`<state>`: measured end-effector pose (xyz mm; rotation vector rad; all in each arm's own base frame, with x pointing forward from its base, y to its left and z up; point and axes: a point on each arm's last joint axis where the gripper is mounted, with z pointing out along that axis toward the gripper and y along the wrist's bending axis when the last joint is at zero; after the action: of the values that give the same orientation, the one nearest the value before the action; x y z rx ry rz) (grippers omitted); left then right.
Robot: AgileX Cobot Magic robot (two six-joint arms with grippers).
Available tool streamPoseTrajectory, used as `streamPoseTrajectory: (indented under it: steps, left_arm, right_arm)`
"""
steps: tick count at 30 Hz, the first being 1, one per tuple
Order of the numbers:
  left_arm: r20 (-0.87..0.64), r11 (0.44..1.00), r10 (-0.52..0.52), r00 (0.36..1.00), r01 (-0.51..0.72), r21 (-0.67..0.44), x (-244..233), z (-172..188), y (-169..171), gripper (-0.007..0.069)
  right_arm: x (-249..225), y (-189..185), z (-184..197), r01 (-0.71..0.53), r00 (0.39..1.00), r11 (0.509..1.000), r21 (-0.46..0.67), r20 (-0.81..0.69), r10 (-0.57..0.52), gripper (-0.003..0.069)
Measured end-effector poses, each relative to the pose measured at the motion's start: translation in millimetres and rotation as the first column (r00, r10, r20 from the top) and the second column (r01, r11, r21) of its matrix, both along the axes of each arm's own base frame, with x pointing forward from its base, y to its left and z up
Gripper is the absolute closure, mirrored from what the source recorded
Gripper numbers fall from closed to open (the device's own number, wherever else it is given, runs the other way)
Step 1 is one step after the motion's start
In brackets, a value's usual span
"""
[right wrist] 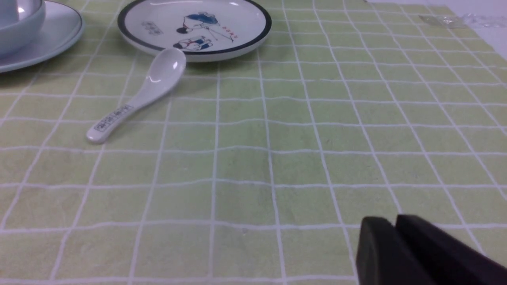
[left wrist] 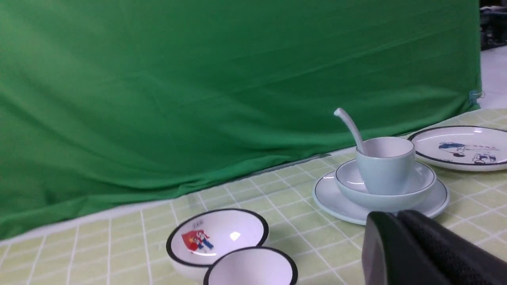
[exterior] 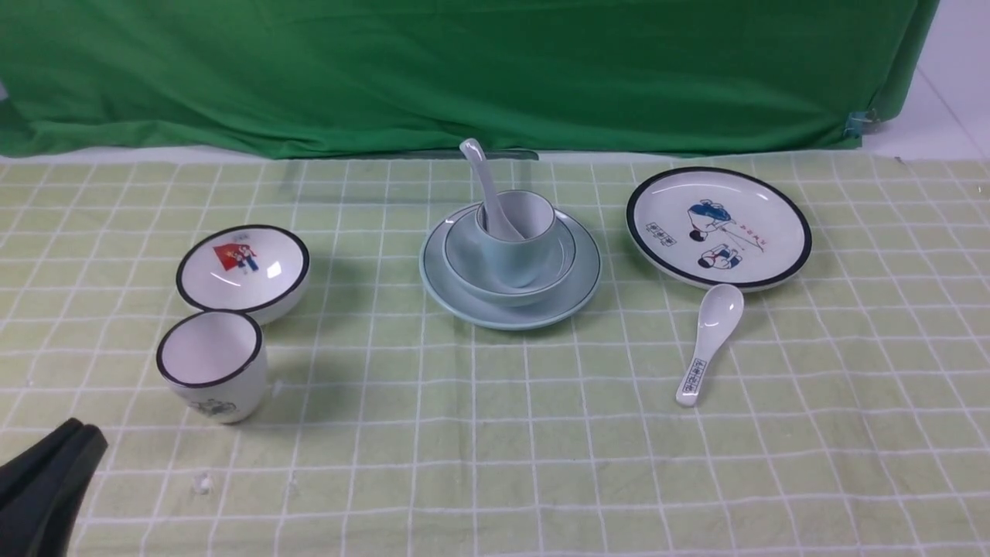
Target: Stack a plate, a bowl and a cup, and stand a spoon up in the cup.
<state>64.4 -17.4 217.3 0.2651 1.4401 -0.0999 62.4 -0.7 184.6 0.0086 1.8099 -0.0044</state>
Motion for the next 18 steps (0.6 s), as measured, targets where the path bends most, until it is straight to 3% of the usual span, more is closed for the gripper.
streamPoseTrajectory:
  steps: [4, 10, 18]
  left_arm:
    - [-0.056, 0.993, 0.017, 0.998, -0.023, -0.114, 1, -3, 3, 0.0657]
    - [-0.166, 0.997, 0.052, 0.985, -0.060, -0.047, 1, -14, 5, 0.0657]
    - [-0.267, 0.990, 0.115, 0.957, -0.133, -0.051, -9, -27, 10, 0.0657]
  right_arm:
    - [0, 0, 0, 0.000, 1.000, 1.000, 0.000, 0.000, 0.000, 0.0554]
    - [0, 0, 0, 0.000, 1.000, 1.000, 0.000, 0.000, 0.000, 0.0538]
    - [0, 0, 0, 0.000, 1.000, 1.000, 0.000, 0.000, 0.000, 0.0514]
